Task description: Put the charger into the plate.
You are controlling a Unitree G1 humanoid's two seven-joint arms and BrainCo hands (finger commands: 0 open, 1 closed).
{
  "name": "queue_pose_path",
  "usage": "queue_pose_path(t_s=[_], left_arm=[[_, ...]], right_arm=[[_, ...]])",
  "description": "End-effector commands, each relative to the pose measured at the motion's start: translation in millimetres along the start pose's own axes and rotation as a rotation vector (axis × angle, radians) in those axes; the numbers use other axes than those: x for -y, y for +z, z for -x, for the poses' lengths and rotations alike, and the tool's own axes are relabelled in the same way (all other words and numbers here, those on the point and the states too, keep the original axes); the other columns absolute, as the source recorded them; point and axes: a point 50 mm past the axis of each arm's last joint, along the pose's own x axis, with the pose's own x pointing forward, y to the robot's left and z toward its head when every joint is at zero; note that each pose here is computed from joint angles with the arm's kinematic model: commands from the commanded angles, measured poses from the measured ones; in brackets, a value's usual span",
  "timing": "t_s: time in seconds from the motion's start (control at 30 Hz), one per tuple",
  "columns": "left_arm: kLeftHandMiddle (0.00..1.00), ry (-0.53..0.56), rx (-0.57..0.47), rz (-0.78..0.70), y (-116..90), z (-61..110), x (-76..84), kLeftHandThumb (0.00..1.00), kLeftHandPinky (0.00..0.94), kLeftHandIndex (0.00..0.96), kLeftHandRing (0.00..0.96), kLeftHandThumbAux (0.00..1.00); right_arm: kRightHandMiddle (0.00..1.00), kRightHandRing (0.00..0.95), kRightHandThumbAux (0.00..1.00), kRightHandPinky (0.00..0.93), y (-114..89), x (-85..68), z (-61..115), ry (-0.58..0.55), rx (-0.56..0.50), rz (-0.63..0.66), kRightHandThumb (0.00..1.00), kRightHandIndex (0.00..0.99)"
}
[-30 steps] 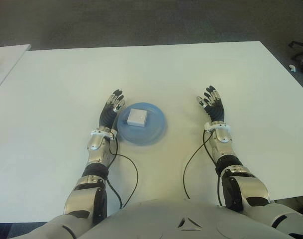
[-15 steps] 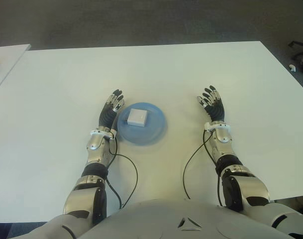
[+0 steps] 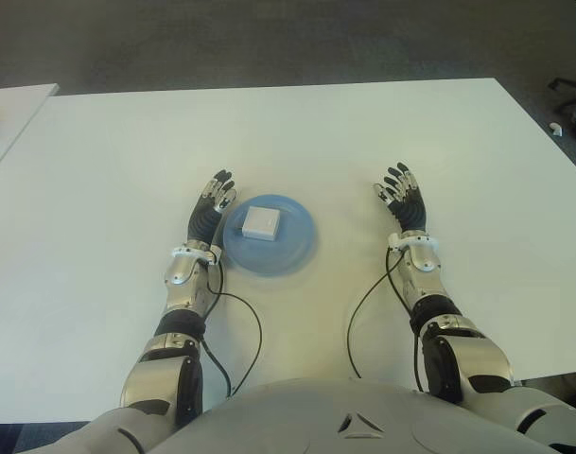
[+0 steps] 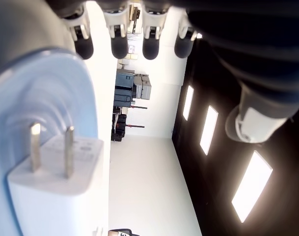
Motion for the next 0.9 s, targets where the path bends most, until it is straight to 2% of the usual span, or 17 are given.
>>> queue_pose_path(t_s=[0.03,0.9], left_arm=[[0.037,0.025,-0.101,0.021,-18.7,12.4,-1.0,0.039,0.0,0.0,0.007,0.536],[0.032,0.024,-0.097,0.017,-18.1,13.3,-1.8,0.036,0.0,0.0,0.002,0.525]], right_arm=[[0.142,0.136,0.714,0.142,-14.8,-1.7,11.1,0.002,-0.071,0.0,0.069,0.055],[0.123,0.123,0.711,0.149,-12.2,-8.2,13.2,0.022,-0.04,0.002,0.086,0.064]])
